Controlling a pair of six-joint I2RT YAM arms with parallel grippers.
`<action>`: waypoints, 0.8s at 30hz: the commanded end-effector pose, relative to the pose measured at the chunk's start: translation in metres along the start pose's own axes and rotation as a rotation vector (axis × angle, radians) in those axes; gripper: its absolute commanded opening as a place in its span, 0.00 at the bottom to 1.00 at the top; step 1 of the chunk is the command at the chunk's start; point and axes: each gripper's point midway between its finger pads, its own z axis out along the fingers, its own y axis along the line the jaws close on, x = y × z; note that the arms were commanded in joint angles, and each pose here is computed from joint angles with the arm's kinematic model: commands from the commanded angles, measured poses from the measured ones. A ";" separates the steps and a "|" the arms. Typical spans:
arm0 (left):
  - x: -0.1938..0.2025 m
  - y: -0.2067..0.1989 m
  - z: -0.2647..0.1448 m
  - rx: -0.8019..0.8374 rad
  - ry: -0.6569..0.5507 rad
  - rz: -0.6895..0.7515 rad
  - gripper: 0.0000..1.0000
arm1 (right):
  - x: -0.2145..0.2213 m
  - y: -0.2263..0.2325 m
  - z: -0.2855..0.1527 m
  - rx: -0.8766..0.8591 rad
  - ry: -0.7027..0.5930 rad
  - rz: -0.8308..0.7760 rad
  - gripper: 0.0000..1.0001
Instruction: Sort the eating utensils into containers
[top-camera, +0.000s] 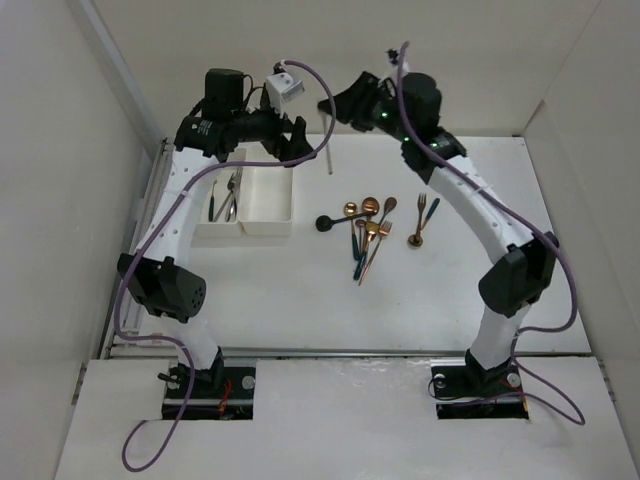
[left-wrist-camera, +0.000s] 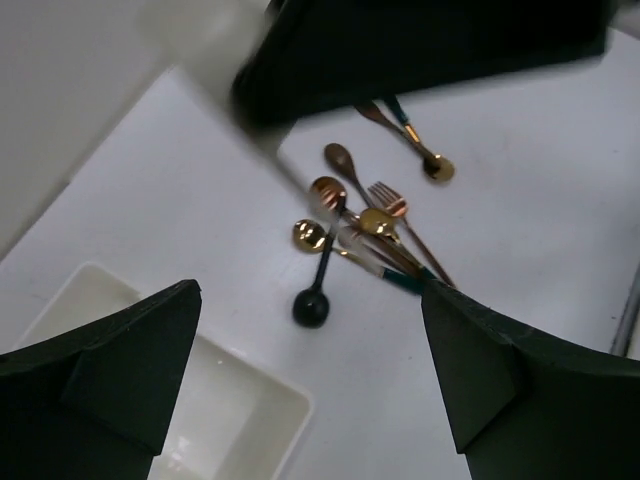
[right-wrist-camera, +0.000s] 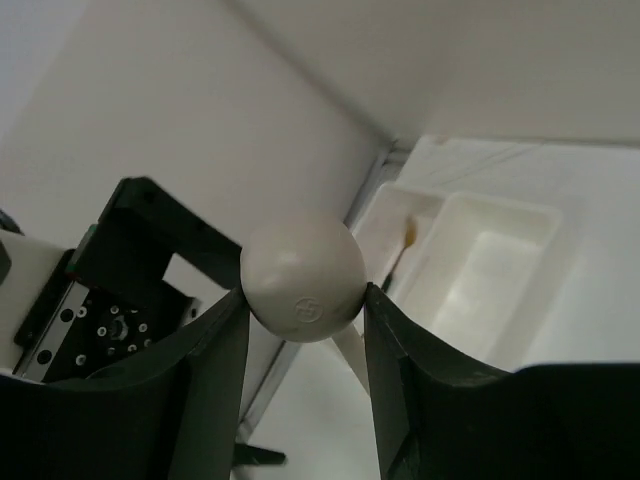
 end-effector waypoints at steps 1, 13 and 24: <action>0.003 -0.020 0.018 0.136 -0.036 -0.109 0.90 | 0.034 0.008 0.030 -0.098 0.081 0.192 0.00; 0.041 0.004 0.032 0.020 0.020 -0.234 0.42 | 0.043 0.038 0.026 -0.145 0.088 0.295 0.00; 0.052 0.031 0.034 -0.105 0.016 -0.323 0.00 | 0.060 0.034 0.031 -0.171 0.141 0.337 0.00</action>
